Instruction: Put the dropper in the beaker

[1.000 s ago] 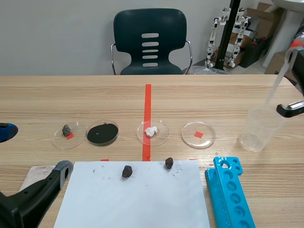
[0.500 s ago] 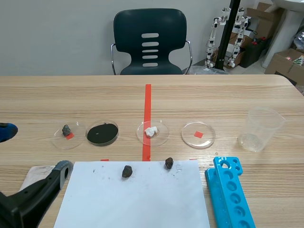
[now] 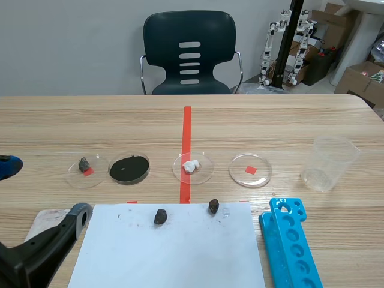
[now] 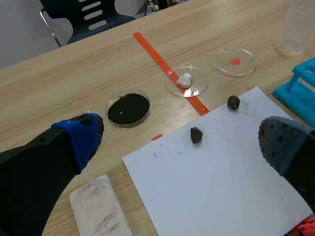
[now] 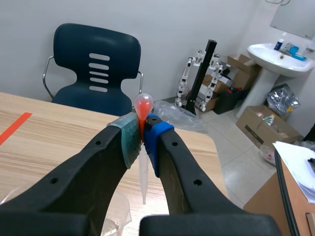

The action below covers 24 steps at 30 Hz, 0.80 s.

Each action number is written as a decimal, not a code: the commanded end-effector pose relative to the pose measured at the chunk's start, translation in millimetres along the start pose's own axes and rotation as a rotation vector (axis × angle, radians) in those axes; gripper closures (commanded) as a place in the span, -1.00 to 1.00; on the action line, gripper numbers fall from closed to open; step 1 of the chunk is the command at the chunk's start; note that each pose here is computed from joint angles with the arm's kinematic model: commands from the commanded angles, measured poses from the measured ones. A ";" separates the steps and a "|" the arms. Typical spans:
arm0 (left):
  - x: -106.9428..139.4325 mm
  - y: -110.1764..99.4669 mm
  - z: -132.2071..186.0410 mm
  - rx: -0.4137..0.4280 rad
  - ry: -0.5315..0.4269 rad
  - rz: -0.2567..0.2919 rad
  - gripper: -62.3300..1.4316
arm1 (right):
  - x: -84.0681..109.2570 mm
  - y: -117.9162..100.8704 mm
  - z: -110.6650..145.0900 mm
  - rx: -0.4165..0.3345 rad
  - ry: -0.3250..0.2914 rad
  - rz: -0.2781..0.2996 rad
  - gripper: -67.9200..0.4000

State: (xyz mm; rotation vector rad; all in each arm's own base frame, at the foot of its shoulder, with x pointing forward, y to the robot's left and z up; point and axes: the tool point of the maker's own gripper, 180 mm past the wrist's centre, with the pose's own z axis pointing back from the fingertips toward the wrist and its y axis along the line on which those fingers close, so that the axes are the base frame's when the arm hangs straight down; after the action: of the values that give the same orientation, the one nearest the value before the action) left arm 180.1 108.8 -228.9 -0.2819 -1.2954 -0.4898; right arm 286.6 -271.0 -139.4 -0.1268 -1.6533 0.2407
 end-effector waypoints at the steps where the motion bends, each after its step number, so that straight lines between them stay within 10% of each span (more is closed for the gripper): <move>1: 4.2 1.8 0.0 0.005 -0.017 0.000 -1.00 | 14.0 0.8 -7.0 0.019 -0.053 0.004 0.98; 24: 4.2 1.8 0.0 0.005 -0.017 0.000 -1.00 | -33.0 45.0 -47.8 0.130 0.013 -0.126 0.98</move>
State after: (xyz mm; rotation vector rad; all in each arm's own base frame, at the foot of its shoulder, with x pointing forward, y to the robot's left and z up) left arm 180.2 108.9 -228.9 -0.2816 -1.2955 -0.4896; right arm 330.2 -228.6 -192.7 0.0869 -1.5795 0.2368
